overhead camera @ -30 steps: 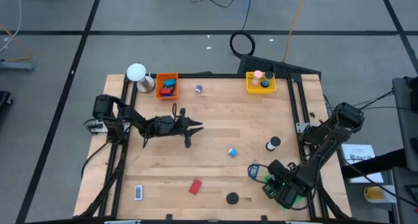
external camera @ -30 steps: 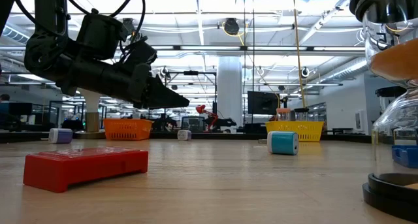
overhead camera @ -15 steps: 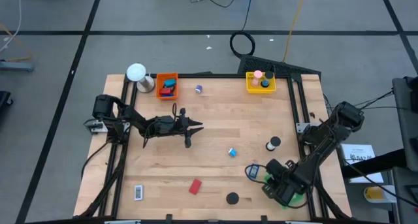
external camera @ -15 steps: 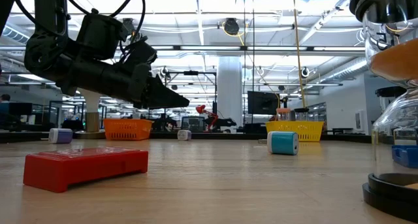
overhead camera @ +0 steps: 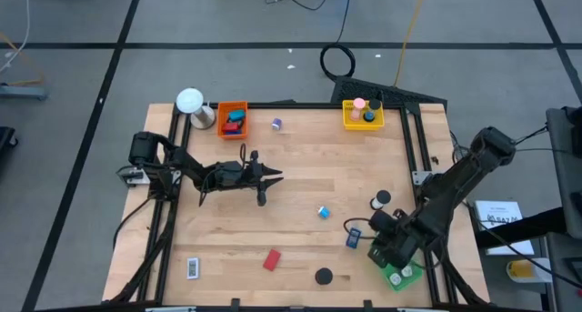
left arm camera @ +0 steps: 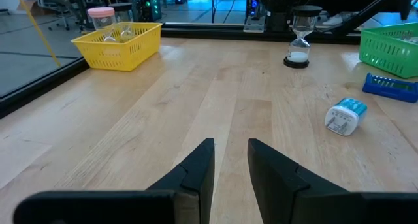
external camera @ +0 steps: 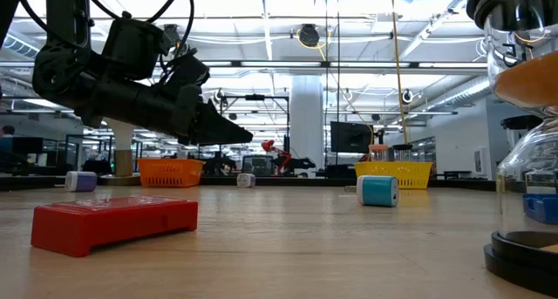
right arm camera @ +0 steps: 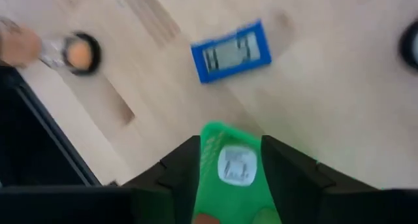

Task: Pick & Place Office items
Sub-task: Put the bottom violet charger adapter into the green bin

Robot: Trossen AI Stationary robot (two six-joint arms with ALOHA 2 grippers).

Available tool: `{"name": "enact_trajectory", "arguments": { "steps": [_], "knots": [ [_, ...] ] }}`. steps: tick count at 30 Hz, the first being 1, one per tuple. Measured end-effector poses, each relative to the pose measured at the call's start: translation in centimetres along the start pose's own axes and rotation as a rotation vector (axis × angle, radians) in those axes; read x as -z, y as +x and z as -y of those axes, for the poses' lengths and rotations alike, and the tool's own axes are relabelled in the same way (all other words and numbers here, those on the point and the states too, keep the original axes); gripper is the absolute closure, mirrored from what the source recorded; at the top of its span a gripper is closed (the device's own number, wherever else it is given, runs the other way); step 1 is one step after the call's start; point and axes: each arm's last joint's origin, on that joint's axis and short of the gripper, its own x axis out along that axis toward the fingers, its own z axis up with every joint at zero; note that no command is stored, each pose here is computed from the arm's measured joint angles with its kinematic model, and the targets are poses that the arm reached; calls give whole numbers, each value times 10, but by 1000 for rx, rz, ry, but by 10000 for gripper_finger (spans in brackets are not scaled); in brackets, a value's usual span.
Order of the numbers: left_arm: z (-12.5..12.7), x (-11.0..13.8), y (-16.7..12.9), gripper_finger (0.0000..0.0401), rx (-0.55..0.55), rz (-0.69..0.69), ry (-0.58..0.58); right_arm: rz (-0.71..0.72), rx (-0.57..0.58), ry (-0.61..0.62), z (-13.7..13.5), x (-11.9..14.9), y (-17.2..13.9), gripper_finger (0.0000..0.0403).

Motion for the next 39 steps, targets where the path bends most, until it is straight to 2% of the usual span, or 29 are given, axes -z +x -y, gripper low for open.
{"name": "enact_trajectory", "arguments": {
  "steps": [5, 9, 15, 18, 22, 27, 30, 34, 37, 39],
  "knots": [
    [0, 0, 0, 308, 0, 0, -16, 33, 1, -23, 10, -8, -14, 314],
    [0, -1, 1, 308, 0, 5, -63, 38, 45, -16, 19, -12, -20, 358],
    [4, -4, 2, 309, 12, 25, -73, 60, 121, -58, 27, -13, -20, 380],
    [11, -8, 1, 309, 37, 63, -72, 164, 157, -112, 28, -15, -21, 380],
    [21, -10, -1, 309, 69, 91, -29, 391, 195, -233, 28, -17, -24, 381],
    [29, -12, -3, 309, 58, 115, -18, 633, 167, -349, 17, -22, -25, 381],
    [29, -13, -3, 309, 56, 119, -12, 762, 144, -439, 10, -24, -14, 381],
    [28, -13, -3, 309, 34, 119, -9, 838, 116, -585, 6, -29, 6, 381],
    [28, -13, -3, 311, 32, 118, -5, 880, 40, -624, 4, -37, 17, 383],
    [29, -12, -3, 326, 58, 114, 0, 923, -15, -624, 3, -42, 20, 387]
  ]
}}
